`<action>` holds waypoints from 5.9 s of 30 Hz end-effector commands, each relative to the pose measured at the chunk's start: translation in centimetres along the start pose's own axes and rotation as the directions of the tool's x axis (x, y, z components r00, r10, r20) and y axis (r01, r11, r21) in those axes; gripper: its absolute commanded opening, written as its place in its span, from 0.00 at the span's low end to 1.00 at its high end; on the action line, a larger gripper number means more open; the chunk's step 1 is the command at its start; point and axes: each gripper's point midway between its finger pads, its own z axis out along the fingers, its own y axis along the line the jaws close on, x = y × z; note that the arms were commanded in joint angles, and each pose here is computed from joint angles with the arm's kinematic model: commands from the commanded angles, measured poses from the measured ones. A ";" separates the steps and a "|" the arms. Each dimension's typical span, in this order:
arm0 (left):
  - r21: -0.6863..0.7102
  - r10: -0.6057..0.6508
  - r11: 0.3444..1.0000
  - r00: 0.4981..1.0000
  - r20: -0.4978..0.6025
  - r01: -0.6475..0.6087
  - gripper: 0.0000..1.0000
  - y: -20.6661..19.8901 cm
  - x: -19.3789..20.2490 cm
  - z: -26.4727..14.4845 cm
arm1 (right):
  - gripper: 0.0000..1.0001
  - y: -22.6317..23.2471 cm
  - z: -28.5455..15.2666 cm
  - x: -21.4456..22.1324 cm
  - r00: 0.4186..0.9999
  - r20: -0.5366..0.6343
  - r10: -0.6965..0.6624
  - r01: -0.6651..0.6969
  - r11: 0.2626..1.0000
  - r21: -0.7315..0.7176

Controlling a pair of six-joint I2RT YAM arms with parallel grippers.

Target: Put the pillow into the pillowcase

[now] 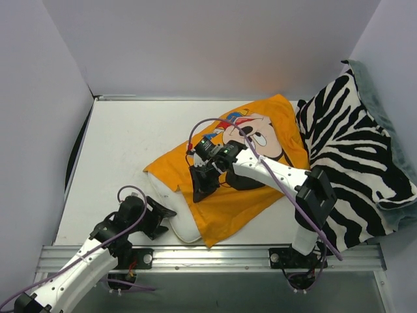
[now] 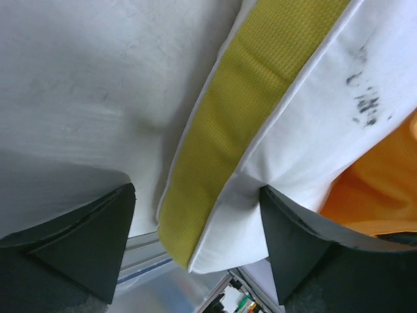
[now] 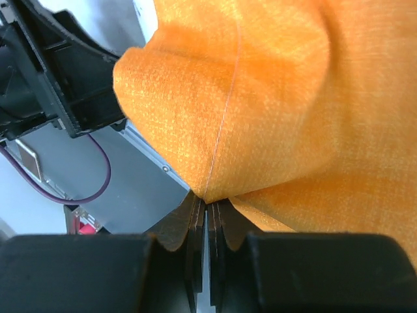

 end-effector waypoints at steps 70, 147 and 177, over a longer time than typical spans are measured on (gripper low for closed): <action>0.130 0.471 0.810 0.766 0.438 -0.572 0.72 -20.0 -8.1 -8.8 | 0.00 -3.4 -36.2 -6.2 0.267 0.926 0.267 -0.200 0.955 -0.218; -0.376 0.517 0.705 0.799 -0.307 -0.601 0.64 -4.9 -13.3 8.8 | 0.88 -14.3 -2.4 10.3 0.923 -0.023 0.385 -0.333 0.824 0.459; 0.054 0.816 0.577 0.572 -0.086 -0.815 0.65 -16.4 -0.4 0.7 | 0.86 -12.3 -11.9 -0.7 0.739 0.412 0.533 -0.595 0.803 0.031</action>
